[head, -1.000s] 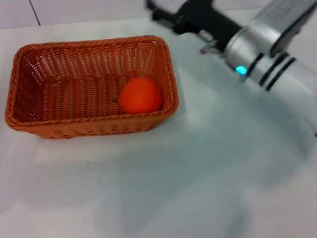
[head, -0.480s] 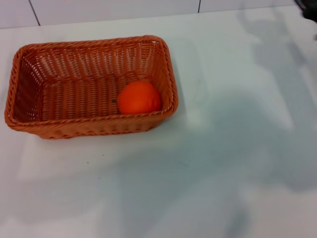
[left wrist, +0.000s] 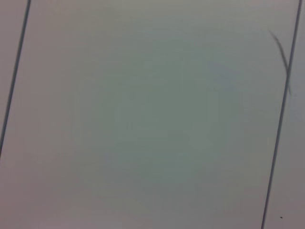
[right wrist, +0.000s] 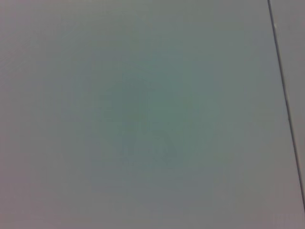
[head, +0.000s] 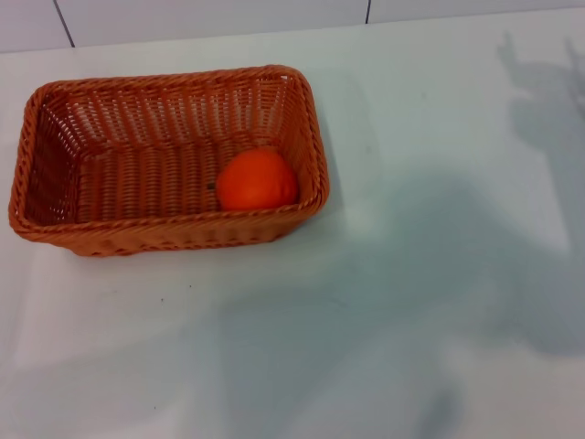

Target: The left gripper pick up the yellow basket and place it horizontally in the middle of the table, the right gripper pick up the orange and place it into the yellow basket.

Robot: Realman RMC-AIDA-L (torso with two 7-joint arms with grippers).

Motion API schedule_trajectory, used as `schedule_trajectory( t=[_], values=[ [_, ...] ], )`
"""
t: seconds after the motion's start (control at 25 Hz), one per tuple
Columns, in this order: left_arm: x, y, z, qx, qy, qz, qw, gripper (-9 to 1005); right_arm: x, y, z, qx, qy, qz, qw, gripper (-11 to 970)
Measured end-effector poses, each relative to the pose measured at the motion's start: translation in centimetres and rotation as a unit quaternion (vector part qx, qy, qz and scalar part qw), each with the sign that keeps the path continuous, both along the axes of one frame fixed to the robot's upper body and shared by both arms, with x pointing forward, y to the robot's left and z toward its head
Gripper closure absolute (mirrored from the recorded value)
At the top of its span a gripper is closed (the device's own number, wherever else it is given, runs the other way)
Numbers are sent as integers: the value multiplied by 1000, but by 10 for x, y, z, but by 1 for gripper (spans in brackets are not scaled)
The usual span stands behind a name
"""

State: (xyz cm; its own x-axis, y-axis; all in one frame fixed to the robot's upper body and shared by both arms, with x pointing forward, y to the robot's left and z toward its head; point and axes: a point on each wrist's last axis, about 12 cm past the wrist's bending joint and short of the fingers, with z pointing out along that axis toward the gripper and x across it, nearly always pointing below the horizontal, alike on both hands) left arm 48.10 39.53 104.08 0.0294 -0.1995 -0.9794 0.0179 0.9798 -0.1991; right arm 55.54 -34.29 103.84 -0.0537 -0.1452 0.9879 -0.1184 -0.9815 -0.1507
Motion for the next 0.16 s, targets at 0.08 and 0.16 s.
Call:
schedule_trajectory(
  t=[0.08,0.16],
  values=[
    [-1,0,0,-1,-2,1,1000,95,0,1,0,-1,1,3,1000,15],
    [-1,0,0,-1,-3,1,1000,95,0,2,0,-2,1,5,1000,15]
  ],
)
